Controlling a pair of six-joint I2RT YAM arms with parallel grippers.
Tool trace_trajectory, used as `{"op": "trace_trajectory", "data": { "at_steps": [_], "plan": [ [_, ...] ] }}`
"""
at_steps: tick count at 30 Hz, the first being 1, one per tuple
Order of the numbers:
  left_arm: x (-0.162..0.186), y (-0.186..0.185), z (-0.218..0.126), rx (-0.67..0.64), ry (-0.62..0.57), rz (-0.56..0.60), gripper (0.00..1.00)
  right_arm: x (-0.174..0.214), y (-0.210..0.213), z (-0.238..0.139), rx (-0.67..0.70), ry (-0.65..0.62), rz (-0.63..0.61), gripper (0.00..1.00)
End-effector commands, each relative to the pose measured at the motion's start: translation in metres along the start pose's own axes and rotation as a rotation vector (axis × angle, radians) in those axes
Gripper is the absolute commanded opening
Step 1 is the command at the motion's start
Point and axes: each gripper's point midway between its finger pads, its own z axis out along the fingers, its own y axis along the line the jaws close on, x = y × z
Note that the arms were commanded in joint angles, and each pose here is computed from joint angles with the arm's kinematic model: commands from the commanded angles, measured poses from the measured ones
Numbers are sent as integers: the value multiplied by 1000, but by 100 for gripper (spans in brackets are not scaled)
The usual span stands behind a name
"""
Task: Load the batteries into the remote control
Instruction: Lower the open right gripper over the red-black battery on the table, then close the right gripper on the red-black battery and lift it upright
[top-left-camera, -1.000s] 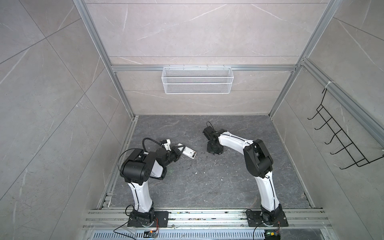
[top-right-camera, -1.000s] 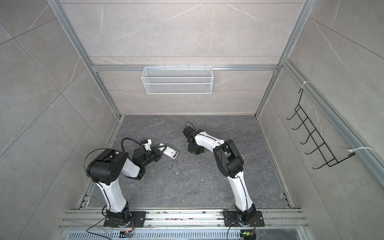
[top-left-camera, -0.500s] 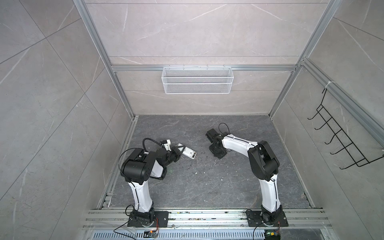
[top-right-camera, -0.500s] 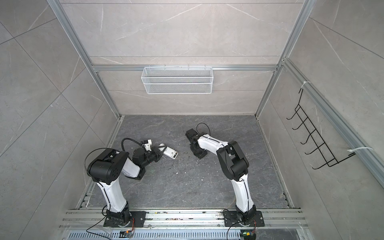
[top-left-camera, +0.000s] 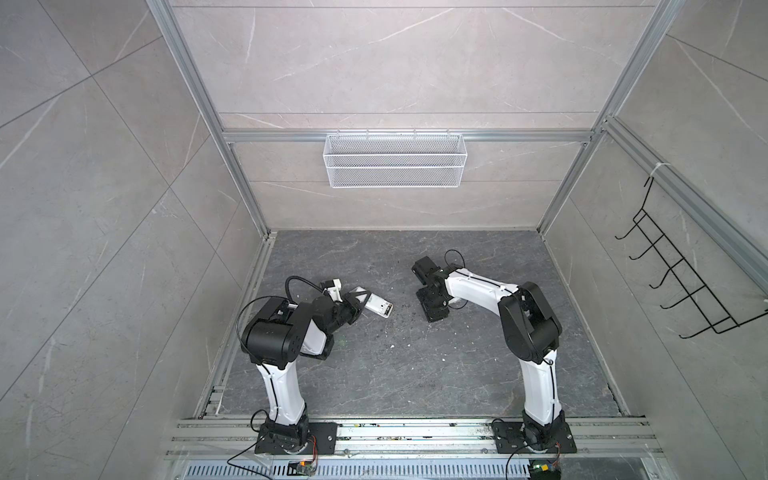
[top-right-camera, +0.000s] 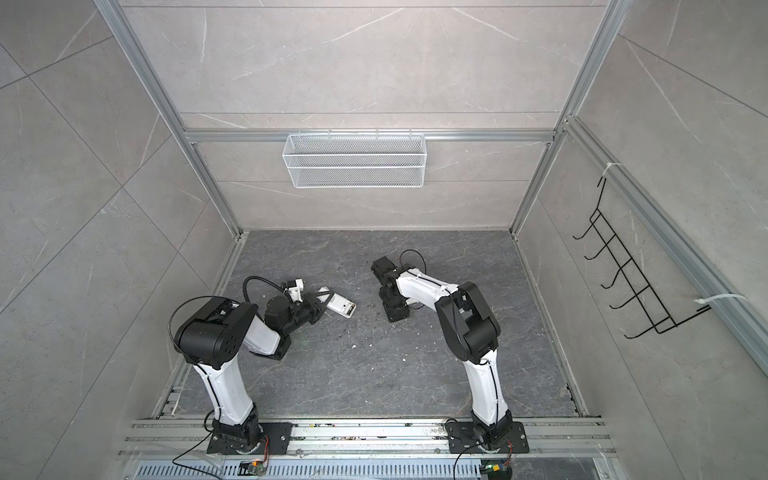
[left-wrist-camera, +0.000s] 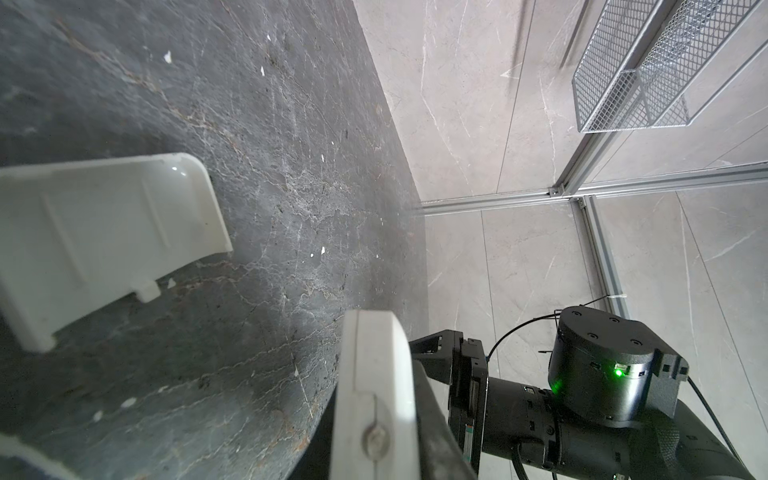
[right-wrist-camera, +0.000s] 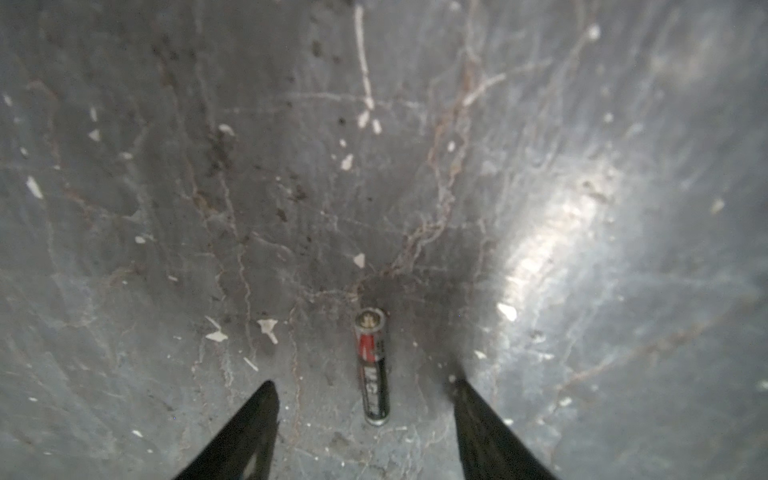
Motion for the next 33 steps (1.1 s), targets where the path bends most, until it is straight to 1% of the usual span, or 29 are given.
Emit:
{"op": "trace_trajectory", "data": {
  "at_steps": [1,3,5,7,8,9,11,13,14,16,18,21,26,30,33],
  "plan": [
    [-10,-25,1,85,-23,60,0,-13,-39,-8,86,-85,-113,81],
    [-10,-25,1,85,-23,63,0,-25,-30,-36,15,-159,-228,82],
    [-10,-25,1,86,-23,65,0,-33,-13,-62,-68,-228,-446,82],
    [-10,-26,1,87,-23,67,0,-35,7,-85,-122,-287,-770,81],
    [-10,-26,1,86,-22,67,0,-30,16,-90,-141,-296,-967,80],
    [-10,-24,1,83,-25,66,0,-23,17,-89,-136,-274,-1147,78],
    [-10,-24,2,83,-23,62,0,-13,6,-80,-72,-198,-1389,74],
    [-10,-23,2,80,-24,59,0,-10,-8,-64,17,-156,-1551,71],
    [-9,-23,2,82,-21,59,0,-10,-14,-57,61,-157,-1616,71],
    [-9,-23,2,81,-20,59,0,-13,-23,-45,137,-168,-1696,70],
    [-9,-23,2,80,-22,59,0,-16,-26,-36,181,-183,-1743,69],
    [-9,-24,1,84,-20,64,0,-17,-28,-27,187,-185,-1772,69],
    [-9,-24,1,84,-18,62,0,-17,-23,-23,195,-191,-1804,64],
    [-9,-26,0,87,-20,70,0,-21,-23,-16,245,-182,-1830,60],
    [-9,-27,1,90,-18,70,0,-20,-24,-9,257,-165,-1837,59]
  ]
}}
